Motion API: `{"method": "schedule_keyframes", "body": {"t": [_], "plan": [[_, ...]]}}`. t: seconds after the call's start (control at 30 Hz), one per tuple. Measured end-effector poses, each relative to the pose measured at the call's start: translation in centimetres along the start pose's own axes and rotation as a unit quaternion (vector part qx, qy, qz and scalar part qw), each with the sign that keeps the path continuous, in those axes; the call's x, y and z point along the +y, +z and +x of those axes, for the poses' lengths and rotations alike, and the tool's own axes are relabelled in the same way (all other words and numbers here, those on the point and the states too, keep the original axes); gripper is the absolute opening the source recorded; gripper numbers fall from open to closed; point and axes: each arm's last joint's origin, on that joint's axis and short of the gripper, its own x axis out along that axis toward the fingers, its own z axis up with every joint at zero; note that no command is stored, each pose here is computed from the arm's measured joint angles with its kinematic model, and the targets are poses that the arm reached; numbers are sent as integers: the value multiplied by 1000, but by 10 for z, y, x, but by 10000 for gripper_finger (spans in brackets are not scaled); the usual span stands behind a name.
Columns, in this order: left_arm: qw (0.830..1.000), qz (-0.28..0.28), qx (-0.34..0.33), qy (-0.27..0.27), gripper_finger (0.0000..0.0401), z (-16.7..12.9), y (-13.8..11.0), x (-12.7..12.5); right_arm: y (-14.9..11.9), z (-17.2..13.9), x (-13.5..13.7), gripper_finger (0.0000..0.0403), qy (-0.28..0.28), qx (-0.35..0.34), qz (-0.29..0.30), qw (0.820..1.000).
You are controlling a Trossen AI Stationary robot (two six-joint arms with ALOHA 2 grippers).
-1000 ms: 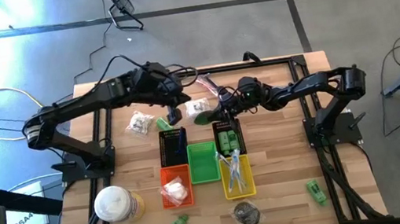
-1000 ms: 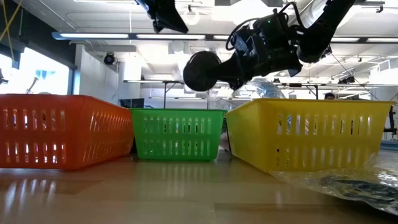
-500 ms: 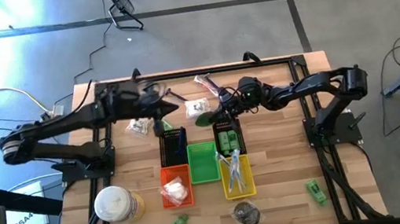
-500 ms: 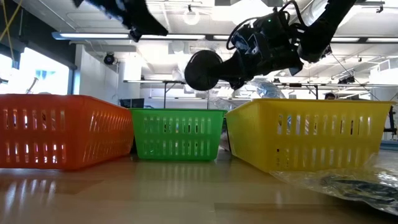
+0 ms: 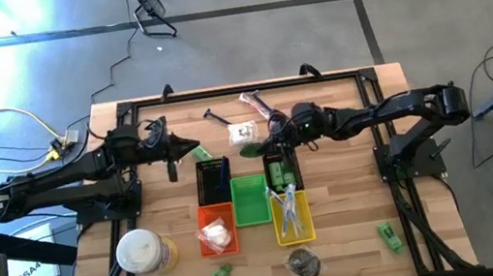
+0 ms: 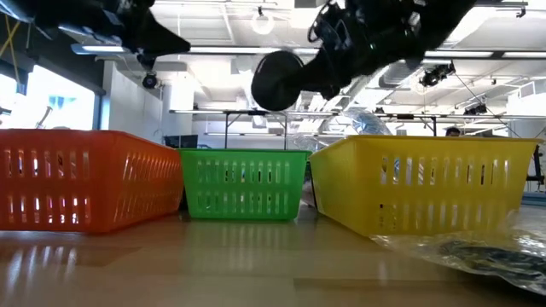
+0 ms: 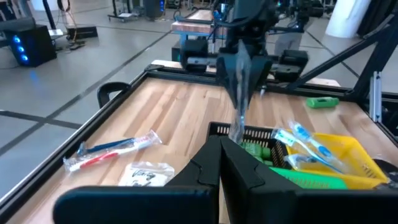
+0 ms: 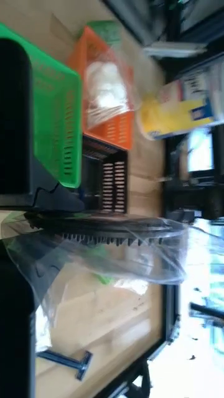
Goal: Pick & Place Travel size toiletries
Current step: Put the top black hairbrush into the green bin
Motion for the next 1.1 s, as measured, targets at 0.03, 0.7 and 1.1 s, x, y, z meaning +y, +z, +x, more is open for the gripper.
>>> {"method": "schedule_keyframes", "body": {"t": [0.03, 0.7, 1.1], "plan": [[1000, 0, 0, 0, 0, -2, -2, 0, 5, 2, 4, 28, -7, 14, -3, 1000], [1000, -4, 19, 2, 0, -3, -16, 0, 29, 22, 67, 29, 53, 101, -2, 993], [1000, -4, 19, 2, 0, -3, -16, 0, 4, 53, 83, 29, 137, 122, 43, 982]]}}
